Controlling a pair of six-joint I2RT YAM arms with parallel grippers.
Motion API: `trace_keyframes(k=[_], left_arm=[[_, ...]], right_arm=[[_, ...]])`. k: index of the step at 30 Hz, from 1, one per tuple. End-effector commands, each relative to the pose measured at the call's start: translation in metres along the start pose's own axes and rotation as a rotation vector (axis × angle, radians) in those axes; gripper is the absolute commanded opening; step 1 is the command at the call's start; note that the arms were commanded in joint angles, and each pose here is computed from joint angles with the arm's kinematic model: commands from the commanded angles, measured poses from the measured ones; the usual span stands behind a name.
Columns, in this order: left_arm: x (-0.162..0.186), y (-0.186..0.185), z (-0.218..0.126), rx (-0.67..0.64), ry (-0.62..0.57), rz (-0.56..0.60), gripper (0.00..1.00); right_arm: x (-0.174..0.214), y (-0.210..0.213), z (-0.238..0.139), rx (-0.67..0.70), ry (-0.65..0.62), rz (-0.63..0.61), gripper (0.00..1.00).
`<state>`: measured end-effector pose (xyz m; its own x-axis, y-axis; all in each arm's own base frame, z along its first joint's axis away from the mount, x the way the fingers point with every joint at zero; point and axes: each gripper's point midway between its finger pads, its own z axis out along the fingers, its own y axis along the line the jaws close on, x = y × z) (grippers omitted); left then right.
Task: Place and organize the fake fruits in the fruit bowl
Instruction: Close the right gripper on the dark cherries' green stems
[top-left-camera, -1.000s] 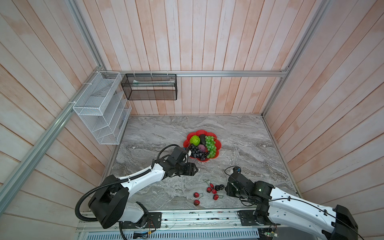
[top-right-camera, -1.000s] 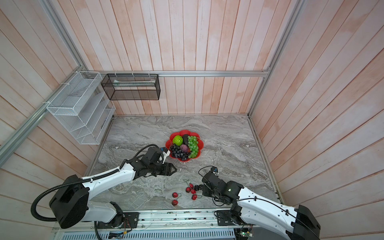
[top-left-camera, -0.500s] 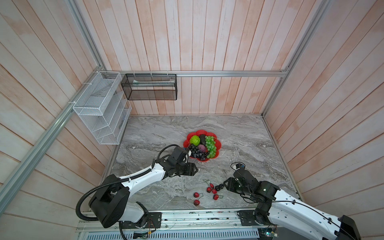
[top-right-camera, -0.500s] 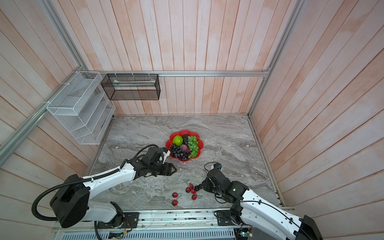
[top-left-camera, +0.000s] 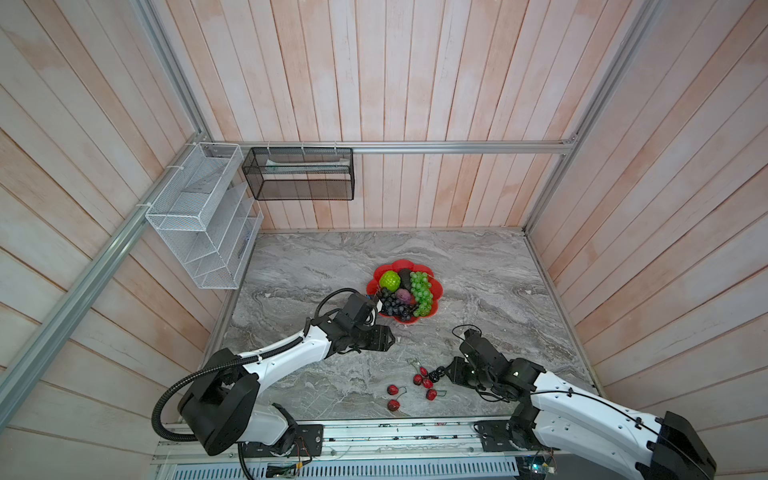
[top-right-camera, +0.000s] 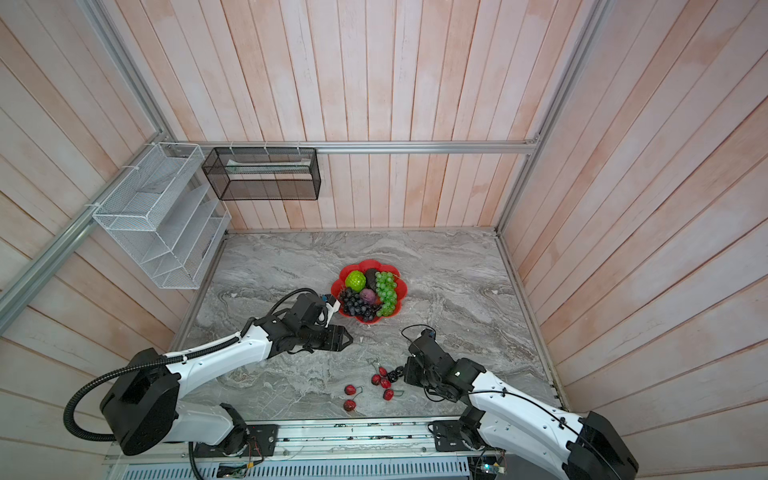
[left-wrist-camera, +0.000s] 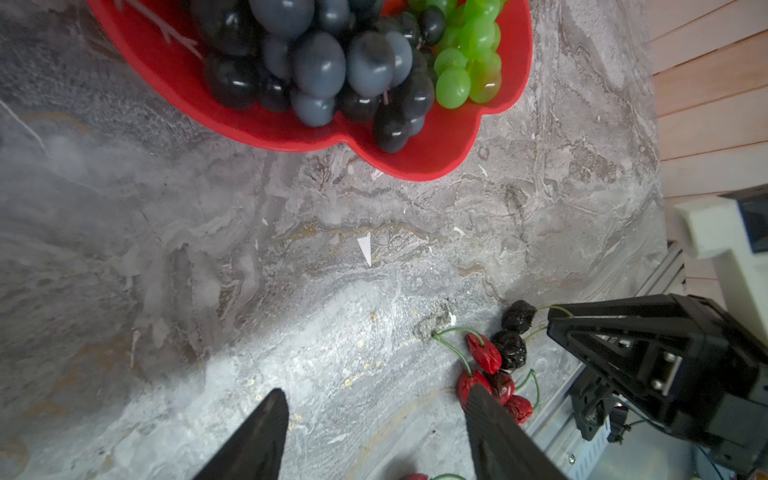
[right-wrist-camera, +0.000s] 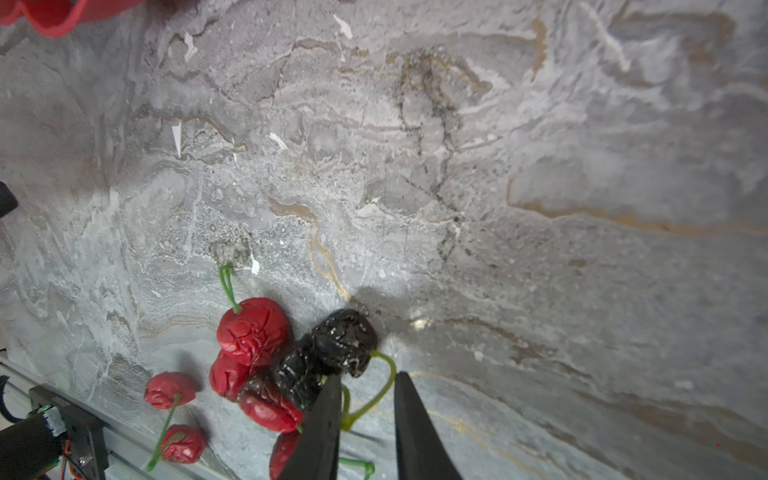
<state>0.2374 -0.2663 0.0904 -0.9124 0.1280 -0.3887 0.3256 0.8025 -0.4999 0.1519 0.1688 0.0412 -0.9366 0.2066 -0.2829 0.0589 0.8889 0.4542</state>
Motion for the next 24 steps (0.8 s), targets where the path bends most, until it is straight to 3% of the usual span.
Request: trace_keyframes(k=[1, 5, 8, 12, 16, 24], left_arm=[[-0.008, -0.003, -0.003, -0.006, -0.016, 0.024, 0.70], [-0.007, -0.002, -0.002, -0.008, -0.013, 0.023, 0.70], [-0.007, -0.002, -0.002, -0.008, -0.014, 0.024, 0.70], [-0.007, -0.001, -0.002, -0.013, -0.015, 0.023, 0.70], [-0.007, -0.001, -0.002, -0.013, -0.016, 0.023, 0.70], [-0.007, -0.001, -0.002, -0.012, -0.020, 0.019, 0.70]], right_arm=[[-0.005, -0.003, 0.003, 0.010, -0.025, -0.023, 0.21], [-0.016, 0.000, 0.003, -0.031, -0.048, -0.003, 0.20], [-0.022, 0.011, -0.001, -0.092, -0.065, 0.009, 0.36], [-0.024, 0.007, 0.002, -0.077, -0.066, 0.003, 0.36], [-0.021, 0.007, 0.008, -0.081, -0.039, 0.001, 0.34], [-0.028, 0.000, 0.016, -0.015, -0.052, -0.043, 0.19]])
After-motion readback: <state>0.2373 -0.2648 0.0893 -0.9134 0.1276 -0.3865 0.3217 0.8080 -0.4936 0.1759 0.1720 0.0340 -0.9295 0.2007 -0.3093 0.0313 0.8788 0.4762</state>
